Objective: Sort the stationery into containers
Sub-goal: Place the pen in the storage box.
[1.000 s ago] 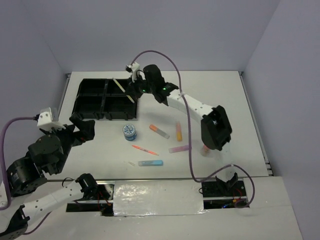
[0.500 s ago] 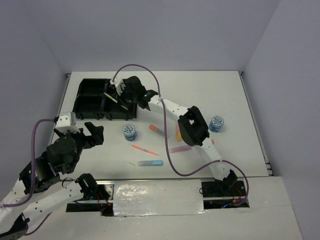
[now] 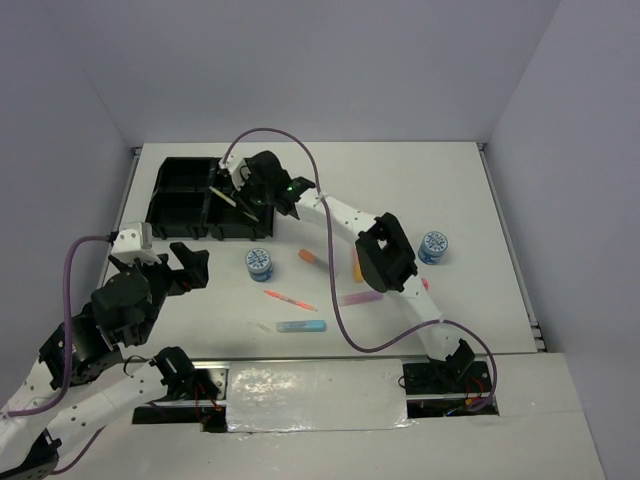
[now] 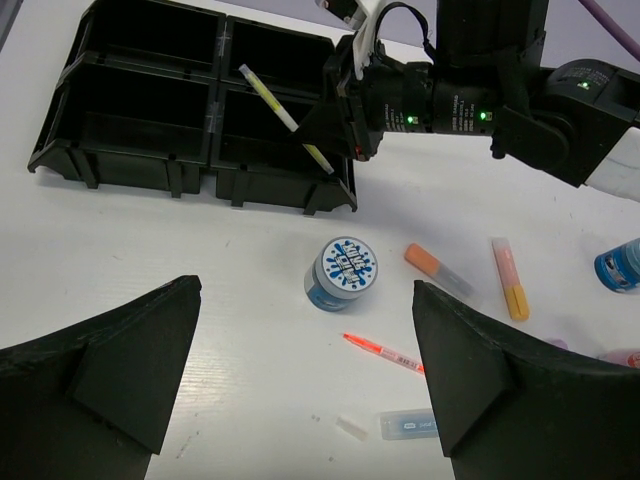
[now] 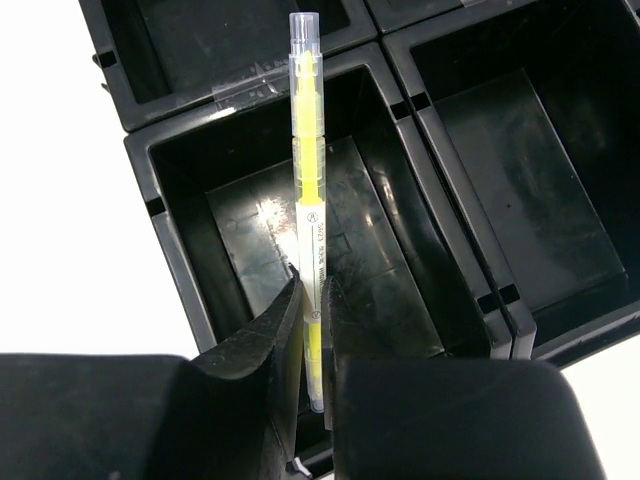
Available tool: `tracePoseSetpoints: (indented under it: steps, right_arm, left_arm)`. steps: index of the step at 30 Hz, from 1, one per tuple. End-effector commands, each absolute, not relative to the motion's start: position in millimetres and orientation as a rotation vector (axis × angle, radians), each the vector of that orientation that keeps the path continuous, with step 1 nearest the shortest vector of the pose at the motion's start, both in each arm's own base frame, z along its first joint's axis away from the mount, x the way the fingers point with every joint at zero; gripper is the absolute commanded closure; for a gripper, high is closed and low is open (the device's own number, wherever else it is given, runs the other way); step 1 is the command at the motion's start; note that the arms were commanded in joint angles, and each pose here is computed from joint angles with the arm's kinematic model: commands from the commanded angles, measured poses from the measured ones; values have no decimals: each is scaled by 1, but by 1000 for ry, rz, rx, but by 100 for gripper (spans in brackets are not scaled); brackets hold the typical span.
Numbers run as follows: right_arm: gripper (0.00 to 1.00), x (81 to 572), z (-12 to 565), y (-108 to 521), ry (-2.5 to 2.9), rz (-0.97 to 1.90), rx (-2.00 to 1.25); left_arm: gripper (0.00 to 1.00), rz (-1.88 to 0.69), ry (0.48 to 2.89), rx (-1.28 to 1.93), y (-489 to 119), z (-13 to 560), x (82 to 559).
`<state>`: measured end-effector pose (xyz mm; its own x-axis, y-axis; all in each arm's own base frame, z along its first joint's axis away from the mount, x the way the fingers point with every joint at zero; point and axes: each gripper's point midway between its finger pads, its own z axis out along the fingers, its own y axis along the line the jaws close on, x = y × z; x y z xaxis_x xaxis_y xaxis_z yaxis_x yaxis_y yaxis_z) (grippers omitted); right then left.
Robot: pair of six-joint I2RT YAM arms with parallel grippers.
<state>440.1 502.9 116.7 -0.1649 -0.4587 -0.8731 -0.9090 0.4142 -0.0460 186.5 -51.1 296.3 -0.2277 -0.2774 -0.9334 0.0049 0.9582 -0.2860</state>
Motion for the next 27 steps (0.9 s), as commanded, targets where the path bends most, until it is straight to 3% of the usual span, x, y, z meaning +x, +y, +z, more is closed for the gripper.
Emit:
tracePoseSetpoints:
  steps: [1, 27]
  right_arm:
    - [88, 445, 130, 502, 1794, 659, -1168]
    - [85, 450, 132, 503, 1867, 846, -1032]
  left_arm:
    - [1, -273, 1762, -190, -54, 304, 190]
    - [1, -285, 1754, -189, -54, 305, 189]
